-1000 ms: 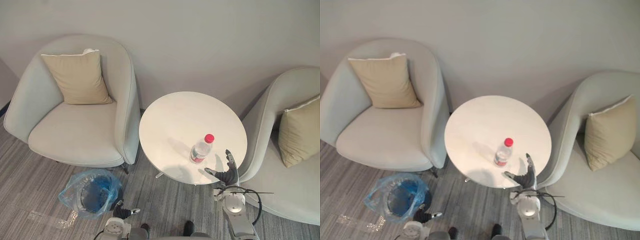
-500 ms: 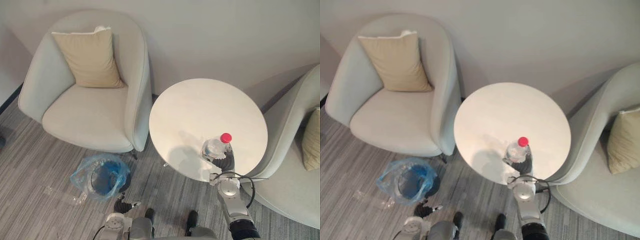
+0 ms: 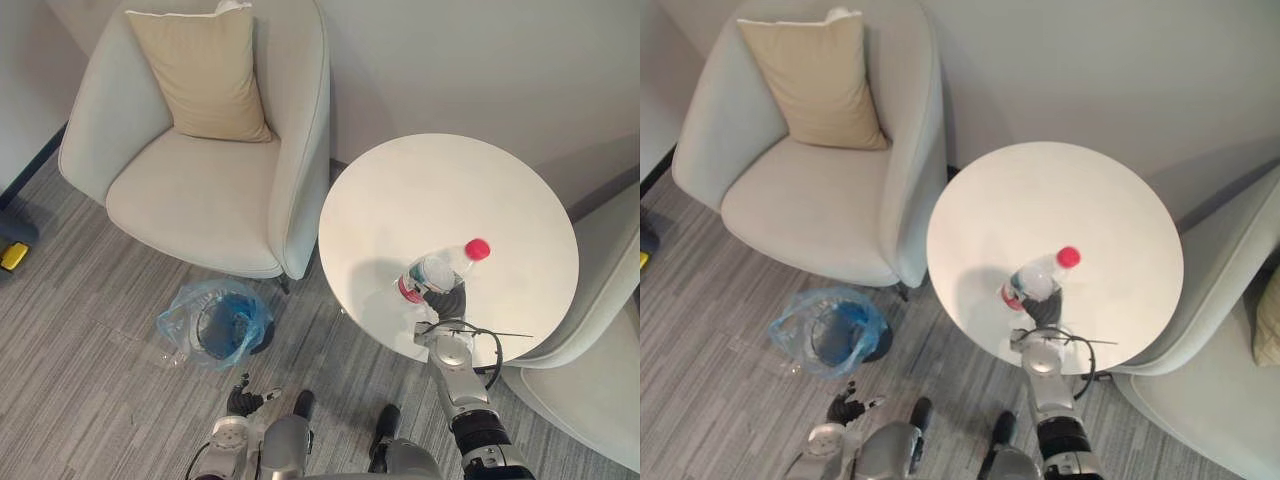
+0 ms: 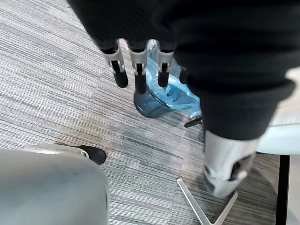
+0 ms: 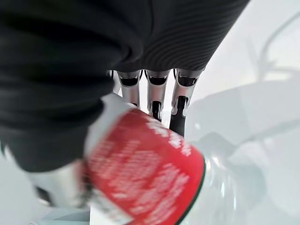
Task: Gather rubbish on tea table into small bin, then transfer packed bag to large trash can.
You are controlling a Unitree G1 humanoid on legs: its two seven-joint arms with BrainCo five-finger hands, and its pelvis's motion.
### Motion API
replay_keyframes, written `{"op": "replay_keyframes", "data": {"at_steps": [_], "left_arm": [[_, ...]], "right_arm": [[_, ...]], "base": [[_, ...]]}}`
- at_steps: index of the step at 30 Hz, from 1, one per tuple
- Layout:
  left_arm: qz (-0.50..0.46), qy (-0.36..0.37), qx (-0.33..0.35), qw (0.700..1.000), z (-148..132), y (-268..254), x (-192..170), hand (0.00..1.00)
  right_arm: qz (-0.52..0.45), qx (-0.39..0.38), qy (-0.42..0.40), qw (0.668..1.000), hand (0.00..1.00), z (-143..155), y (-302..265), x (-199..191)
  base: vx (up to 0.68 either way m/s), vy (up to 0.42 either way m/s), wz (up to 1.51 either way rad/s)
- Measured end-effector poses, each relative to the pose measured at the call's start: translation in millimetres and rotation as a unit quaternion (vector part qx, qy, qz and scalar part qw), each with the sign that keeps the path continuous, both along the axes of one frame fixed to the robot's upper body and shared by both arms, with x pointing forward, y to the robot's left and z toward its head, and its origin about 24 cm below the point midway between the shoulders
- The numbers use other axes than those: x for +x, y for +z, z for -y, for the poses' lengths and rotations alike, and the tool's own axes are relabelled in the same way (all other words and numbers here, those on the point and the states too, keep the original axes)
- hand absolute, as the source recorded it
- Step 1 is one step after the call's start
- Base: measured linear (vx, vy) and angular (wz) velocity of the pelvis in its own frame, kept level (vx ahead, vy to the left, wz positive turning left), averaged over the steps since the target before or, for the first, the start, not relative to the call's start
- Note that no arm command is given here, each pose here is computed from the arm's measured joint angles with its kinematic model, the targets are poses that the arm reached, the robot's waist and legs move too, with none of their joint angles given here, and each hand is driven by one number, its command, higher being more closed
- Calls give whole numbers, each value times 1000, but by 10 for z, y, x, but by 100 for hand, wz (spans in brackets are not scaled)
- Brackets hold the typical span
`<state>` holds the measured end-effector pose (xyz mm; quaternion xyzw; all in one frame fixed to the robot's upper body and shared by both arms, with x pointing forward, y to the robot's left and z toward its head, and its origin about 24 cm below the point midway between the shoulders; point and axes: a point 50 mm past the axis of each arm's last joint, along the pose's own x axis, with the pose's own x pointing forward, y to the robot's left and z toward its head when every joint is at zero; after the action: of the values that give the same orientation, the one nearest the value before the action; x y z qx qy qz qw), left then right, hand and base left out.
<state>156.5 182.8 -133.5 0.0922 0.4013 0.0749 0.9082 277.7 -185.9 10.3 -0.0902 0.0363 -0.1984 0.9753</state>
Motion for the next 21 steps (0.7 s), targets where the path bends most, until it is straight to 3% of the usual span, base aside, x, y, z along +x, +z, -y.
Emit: {"op": "replay_keyframes", "data": {"at_steps": [21], "left_arm": [[-26,-38,21,999,-2,-55,-89,0]], "right_arm": [[63,-24,52,996,100,-25,218,-655]], "base": [[-36,9,-9]]}}
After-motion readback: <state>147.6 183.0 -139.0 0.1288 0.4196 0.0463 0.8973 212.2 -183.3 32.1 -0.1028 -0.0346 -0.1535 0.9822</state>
